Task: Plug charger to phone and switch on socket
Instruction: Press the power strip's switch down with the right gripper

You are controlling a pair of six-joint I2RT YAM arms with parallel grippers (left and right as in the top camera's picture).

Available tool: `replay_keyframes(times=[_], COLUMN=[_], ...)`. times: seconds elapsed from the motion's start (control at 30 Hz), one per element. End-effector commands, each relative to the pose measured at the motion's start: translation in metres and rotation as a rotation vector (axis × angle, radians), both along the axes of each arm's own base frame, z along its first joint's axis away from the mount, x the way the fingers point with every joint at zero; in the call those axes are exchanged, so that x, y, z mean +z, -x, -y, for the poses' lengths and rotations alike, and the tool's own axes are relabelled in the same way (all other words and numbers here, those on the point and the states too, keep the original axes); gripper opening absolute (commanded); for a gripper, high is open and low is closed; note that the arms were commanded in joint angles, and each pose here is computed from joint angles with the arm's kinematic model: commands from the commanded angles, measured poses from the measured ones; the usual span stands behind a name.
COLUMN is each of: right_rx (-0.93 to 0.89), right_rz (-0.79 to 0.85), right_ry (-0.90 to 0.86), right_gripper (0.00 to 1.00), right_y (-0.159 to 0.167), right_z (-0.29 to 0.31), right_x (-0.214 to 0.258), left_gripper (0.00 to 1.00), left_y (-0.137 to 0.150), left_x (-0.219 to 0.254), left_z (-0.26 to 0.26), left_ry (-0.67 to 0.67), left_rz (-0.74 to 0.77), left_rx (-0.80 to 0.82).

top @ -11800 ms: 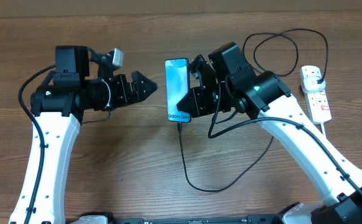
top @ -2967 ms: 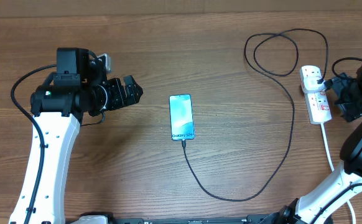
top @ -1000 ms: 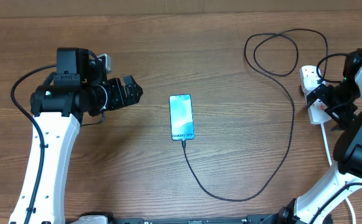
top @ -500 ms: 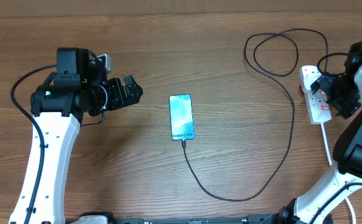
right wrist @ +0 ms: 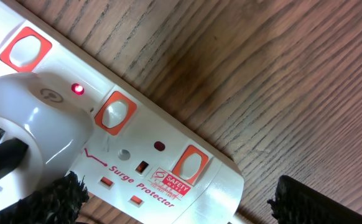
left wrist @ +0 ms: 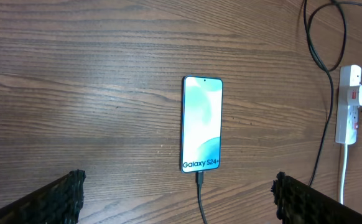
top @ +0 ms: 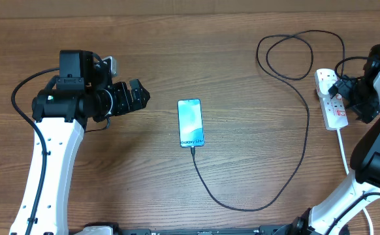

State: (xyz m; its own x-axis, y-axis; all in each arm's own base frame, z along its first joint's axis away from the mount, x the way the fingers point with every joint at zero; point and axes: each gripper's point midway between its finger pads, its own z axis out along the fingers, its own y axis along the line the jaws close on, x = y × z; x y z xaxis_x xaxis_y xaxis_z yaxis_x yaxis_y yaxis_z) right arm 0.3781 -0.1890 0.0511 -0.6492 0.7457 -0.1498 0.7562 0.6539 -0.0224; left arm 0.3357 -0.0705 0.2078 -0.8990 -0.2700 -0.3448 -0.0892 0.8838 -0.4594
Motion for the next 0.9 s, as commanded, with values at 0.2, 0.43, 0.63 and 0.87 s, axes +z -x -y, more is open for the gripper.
replay_keyframes(times=[0.2, 0.43, 0.63, 0.87], right_rx=[-0.036, -0.036, -0.036, -0.036], right_rz=[0.19, 0.191, 0.191, 0.191], right_ry=[0.04, 0.04, 0.04, 0.04], right_gripper=[1.0, 1.0, 1.0, 1.0], right_y=[-0.0416, -0.0417, -0.0417, -0.0417], right_z=[0.0056, 0.0056, 0.0056, 0.0056], right_x=[0.0282, 0.0282, 0.0282, 0.0282], left_gripper=[1.0, 1.0, 1.0, 1.0], left_y=[-0.0023, -0.0023, -0.0032, -0.0033], left_x=[0.0089, 0.0088, 0.0058, 0.0054], left_z=[-0.0023, -0.0023, -0.0023, -0.0023], left_ry=[-0.026, -0.026, -0.026, -0.026], left_rz=[0.036, 0.036, 0.026, 0.025], left_rx=[0.004, 0.004, 0.004, 0.004])
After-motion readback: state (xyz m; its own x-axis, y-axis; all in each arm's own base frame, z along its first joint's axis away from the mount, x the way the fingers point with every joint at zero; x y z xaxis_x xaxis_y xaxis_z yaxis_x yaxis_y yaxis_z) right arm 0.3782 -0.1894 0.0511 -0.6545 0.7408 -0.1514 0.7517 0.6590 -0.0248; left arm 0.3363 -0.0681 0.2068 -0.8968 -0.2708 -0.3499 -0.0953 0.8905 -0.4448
